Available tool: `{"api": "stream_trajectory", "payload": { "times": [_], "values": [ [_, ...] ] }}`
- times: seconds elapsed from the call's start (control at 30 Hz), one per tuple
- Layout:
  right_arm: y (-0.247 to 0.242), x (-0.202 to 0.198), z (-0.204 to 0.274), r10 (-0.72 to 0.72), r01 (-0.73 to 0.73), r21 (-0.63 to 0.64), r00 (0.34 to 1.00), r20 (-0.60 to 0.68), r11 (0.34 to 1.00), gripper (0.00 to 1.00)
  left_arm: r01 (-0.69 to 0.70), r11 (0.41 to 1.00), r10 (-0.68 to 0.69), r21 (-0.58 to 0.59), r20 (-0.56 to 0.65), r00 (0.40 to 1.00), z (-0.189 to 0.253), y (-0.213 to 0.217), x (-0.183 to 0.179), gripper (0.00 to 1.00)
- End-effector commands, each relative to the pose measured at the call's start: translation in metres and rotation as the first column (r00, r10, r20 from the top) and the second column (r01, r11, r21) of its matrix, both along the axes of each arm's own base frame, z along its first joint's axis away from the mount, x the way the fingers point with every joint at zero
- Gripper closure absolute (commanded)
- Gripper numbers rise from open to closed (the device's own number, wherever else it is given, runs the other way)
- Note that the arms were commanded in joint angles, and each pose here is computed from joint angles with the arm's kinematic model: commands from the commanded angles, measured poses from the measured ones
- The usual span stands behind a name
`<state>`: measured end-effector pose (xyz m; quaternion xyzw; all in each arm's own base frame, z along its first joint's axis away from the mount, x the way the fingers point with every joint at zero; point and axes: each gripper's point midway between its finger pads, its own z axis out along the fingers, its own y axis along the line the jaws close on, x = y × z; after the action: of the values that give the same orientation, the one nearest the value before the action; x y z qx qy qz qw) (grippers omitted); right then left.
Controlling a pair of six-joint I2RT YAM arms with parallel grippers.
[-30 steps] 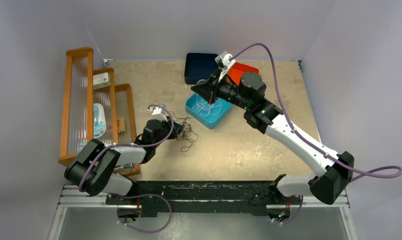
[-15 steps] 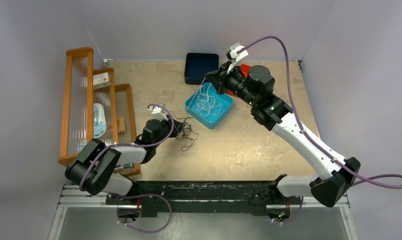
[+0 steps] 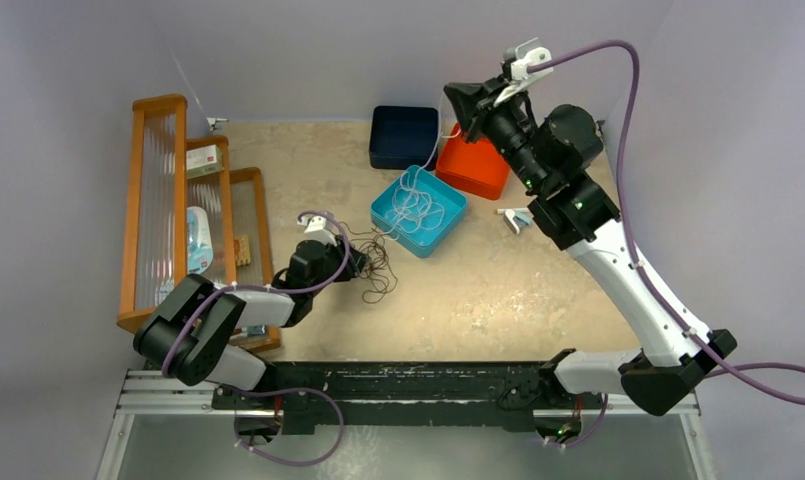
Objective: Untangle the cables
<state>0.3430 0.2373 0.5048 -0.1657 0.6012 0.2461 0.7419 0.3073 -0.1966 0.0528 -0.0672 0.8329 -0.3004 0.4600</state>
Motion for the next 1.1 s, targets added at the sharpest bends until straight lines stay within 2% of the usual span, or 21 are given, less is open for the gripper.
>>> {"api": "stream_trajectory", "payload": {
  "times": [0.0, 0.2, 0.33, 0.43, 1.07],
  "values": [
    [-0.020, -0.008, 0.048, -0.065, 0.058, 0.055, 0.990, 0.126, 0.997, 1.00, -0.005, 1.000, 0.005, 0.027, 0.001, 1.000, -0.004, 0.005, -0.003, 0.66],
    [-0.031, -0.011, 0.062, -0.103, 0.093, 0.068, 0.982, 0.160, 0.993, 1.00, -0.011, 0.999, 0.011, 0.042, -0.012, 1.000, -0.010, 0.008, -0.003, 0.72],
    [-0.040, -0.015, 0.072, -0.133, 0.122, 0.075, 0.974, 0.183, 0.990, 1.00, -0.016, 0.999, 0.017, 0.044, -0.024, 1.000, -0.014, 0.008, -0.003, 0.84],
    [-0.049, -0.020, 0.080, -0.163, 0.148, 0.087, 0.965, 0.207, 0.985, 1.00, -0.031, 0.998, 0.033, 0.051, -0.037, 0.999, -0.019, 0.010, -0.003, 0.99],
    [-0.113, -0.063, 0.125, -0.351, 0.291, 0.219, 0.879, 0.324, 0.931, 1.00, -0.150, 0.976, 0.174, 0.159, -0.156, 0.972, -0.058, 0.034, -0.003, 1.00]
  ]
}}
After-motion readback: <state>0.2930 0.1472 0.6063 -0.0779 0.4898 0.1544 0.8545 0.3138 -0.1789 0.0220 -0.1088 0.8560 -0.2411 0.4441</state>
